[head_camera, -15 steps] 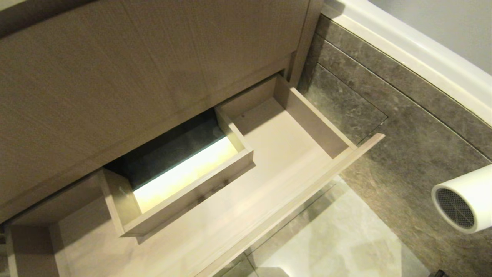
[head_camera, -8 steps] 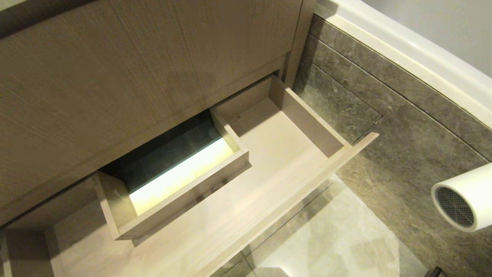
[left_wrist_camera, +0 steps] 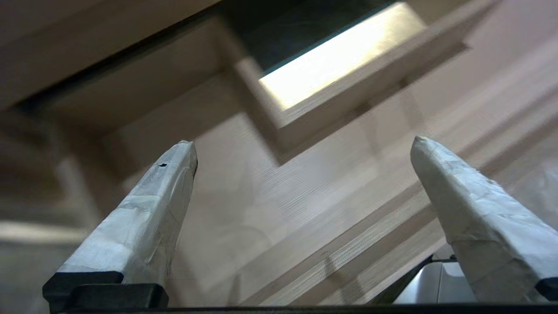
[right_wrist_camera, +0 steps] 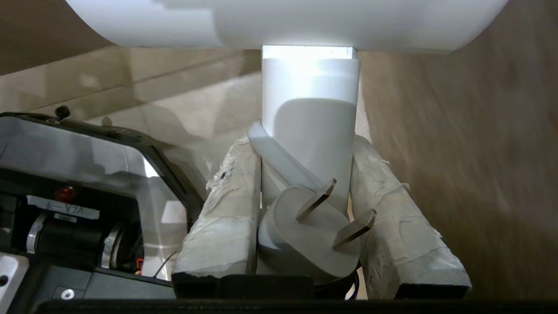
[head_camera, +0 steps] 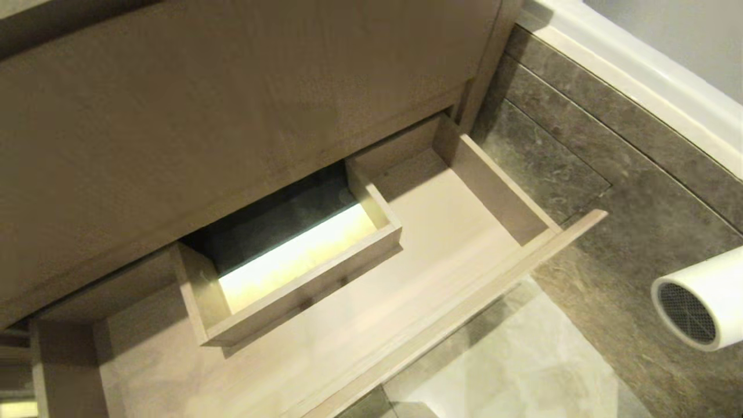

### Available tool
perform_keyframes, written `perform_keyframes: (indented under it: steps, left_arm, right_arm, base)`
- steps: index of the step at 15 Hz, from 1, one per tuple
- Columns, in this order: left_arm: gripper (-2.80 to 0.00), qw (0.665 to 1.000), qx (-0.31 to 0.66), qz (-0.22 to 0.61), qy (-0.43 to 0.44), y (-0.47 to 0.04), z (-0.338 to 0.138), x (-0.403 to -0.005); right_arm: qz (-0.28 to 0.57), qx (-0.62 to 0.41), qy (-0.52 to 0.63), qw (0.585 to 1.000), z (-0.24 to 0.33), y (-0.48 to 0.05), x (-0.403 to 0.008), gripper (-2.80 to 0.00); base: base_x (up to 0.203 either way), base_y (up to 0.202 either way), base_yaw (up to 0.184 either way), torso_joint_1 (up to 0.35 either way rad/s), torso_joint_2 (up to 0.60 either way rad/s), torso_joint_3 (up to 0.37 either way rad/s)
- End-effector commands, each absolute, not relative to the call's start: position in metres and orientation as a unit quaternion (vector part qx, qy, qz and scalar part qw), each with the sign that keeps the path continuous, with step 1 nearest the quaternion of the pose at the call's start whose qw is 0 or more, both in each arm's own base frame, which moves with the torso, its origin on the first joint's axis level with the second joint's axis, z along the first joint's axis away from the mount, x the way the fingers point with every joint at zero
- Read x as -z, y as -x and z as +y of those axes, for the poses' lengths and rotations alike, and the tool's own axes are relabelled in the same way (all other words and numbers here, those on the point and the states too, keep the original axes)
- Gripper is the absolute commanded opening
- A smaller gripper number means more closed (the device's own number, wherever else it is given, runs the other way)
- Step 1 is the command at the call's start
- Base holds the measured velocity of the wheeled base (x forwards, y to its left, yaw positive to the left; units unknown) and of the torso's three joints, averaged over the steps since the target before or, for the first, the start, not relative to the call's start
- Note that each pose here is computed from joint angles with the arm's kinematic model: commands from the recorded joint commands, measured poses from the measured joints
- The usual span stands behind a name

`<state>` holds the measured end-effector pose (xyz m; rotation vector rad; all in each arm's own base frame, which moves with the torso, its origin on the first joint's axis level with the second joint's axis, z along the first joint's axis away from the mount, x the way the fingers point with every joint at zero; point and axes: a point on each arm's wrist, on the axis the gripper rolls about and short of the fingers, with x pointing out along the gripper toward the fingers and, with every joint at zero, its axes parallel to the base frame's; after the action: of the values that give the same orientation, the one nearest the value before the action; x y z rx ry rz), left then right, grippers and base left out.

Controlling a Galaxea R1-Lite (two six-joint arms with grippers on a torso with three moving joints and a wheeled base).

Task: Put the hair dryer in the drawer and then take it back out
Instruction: Put it into the drawer

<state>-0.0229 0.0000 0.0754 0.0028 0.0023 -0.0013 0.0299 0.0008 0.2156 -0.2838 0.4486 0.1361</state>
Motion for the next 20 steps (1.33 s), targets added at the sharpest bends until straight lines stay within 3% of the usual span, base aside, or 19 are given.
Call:
perform_keyframes:
  steps: [1,11,20]
  left_arm:
    - [0.00,1.000,0.001,0.002,-0.002,0.0228,0.0000,-0.0752]
    - [0.00,1.000,0.001,0.002,-0.002,0.0228,0.0000,-0.0752]
    - [0.00,1.000,0.001,0.002,-0.002,0.0228,0.0000,-0.0752]
  right_arm:
    - [0.224,-0.068,0.141,0.962,0.0008,-0.0301,-0.2153,-2.80]
    - [0.224,-0.068,0.141,0.962,0.0008,-0.0301,-0.2153,-2.80]
    - [0.224,-0.064,0.135,0.963,0.0006,-0.0302,-0.2170,-2.80]
  base:
    - [-0.004,-0.009,0.178,-0.002,0.01,0.002]
    - [0.000,-0.007,0.165,0.002,0.00,0.004]
    - [0.000,0.000,0.009,0.000,0.00,0.000]
